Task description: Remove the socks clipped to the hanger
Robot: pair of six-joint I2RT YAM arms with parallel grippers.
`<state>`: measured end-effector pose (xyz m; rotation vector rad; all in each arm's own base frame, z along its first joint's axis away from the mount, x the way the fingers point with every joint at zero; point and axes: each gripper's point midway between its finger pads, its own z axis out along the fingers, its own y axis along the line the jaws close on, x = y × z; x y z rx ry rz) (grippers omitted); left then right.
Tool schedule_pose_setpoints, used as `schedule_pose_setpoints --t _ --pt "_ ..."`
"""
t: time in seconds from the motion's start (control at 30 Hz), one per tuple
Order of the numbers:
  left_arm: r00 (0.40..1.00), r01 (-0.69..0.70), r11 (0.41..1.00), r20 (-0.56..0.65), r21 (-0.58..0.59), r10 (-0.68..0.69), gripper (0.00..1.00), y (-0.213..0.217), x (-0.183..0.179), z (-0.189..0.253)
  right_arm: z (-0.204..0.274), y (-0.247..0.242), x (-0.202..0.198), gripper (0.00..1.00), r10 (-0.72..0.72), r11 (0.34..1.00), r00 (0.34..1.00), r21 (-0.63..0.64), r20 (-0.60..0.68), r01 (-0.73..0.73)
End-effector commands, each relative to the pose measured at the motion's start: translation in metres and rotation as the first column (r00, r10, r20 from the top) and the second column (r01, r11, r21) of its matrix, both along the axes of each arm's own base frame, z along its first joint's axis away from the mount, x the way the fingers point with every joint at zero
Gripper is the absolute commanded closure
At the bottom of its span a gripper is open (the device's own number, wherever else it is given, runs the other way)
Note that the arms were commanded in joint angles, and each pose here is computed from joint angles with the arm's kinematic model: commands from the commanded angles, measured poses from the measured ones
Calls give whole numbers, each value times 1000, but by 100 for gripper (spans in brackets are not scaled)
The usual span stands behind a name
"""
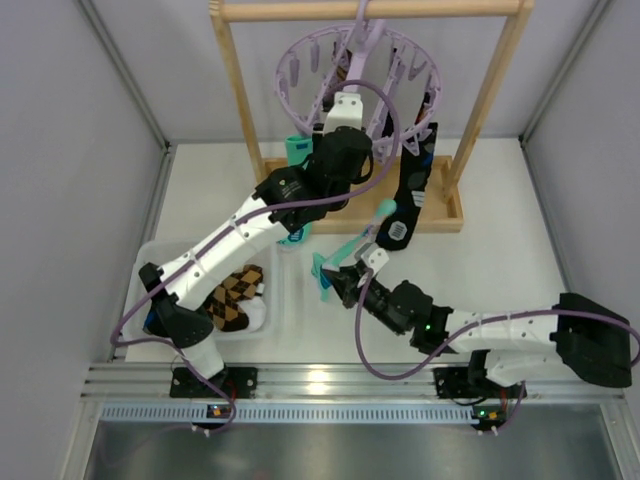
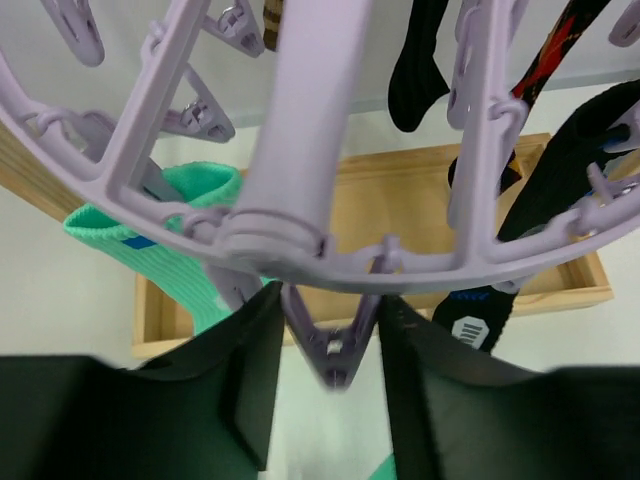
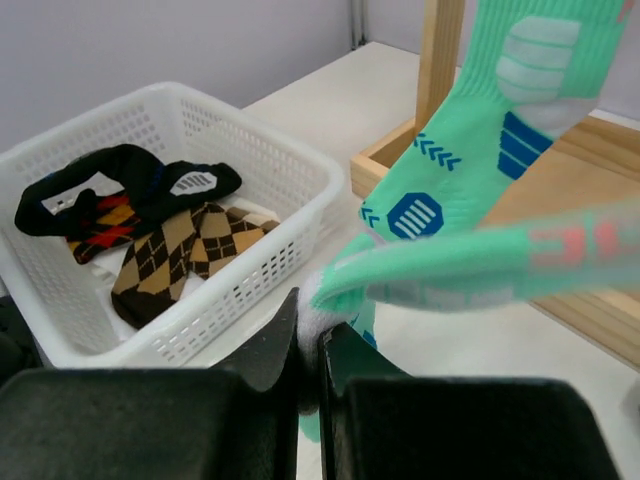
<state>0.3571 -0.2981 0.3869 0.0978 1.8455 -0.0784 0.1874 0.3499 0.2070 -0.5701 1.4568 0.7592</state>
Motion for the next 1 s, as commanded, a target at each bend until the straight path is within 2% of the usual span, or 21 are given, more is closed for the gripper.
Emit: schedule_pose_setpoints --t 0.0,0.13,0.2,0.27,0.3,0.33,0.37,0.43,0.47,0.53,0.57,0.67,0.7,0.73,0.8,0.83,0.87,0.9,0.93,0.97 --pt "999 31 997 19 -67 -29 51 10 -11 18 35 -14 -6 100 -22 997 1000 69 11 21" --pt "999 41 996 8 -77 -40 31 23 -23 15 43 -25 -5 100 -44 998 999 39 8 43" --pt "999 48 995 2 -83 -48 28 34 -34 12 51 -30 -5 100 -48 998 999 48 9 48" --pt "999 39 995 12 -92 -38 18 51 -45 16 59 -33 -5 100 -50 998 999 43 6 49" --pt "1000 -4 999 0 -53 4 14 63 -46 1 61 -33 -4 100 -47 998 999 31 6 47" --pt "1000 -28 999 3 -47 28 3 74 -50 -2 67 -31 -5 100 -31 999 999 9 8 31" --pt "998 -54 996 26 -68 55 2 93 -59 6 71 -32 -3 100 -29 1000 1000 -1 8 29" --pt "990 -134 990 30 -38 135 2 123 -69 -10 92 -23 -8 100 37 999 999 11 20 -38" --pt "984 -161 983 62 -86 166 2 146 -82 3 89 -23 -4 100 50 999 999 -16 11 -50" --pt "964 -247 966 84 -75 253 2 179 -93 -4 106 -9 -10 100 148 989 989 -12 13 -148" --pt "956 -265 958 103 -106 275 2 199 -106 4 97 -5 -4 100 162 985 987 -50 -13 -162" --pt "942 -287 944 129 -165 309 2 229 -124 13 118 17 -8 100 275 960 961 -63 4 -274" --pt "944 -276 943 131 -185 302 2 233 -128 17 107 30 -8 100 309 946 951 -97 -26 -310" --pt "944 -268 941 137 -205 298 2 237 -131 21 125 42 -16 100 376 924 926 -79 -3 -375" --pt "941 -257 934 155 -247 300 2 248 -139 31 116 68 -17 100 443 890 896 -101 -36 -444" --pt "937 -262 930 164 -257 309 2 253 -142 36 136 82 -26 100 511 856 860 -81 -14 -510" --pt "927 -285 925 171 -253 333 2 259 -143 38 137 92 -27 100 540 838 842 -85 -24 -540" --pt "924 -292 924 177 -248 339 2 262 -144 41 115 112 -22 100 560 817 825 -111 -78 -565" --pt "921 -298 922 179 -246 346 2 264 -144 42 132 125 -26 100 599 790 798 -109 -75 -603" --pt "919 -300 919 181 -254 350 2 265 -145 44 101 147 -21 100 609 767 781 -145 -142 -625"
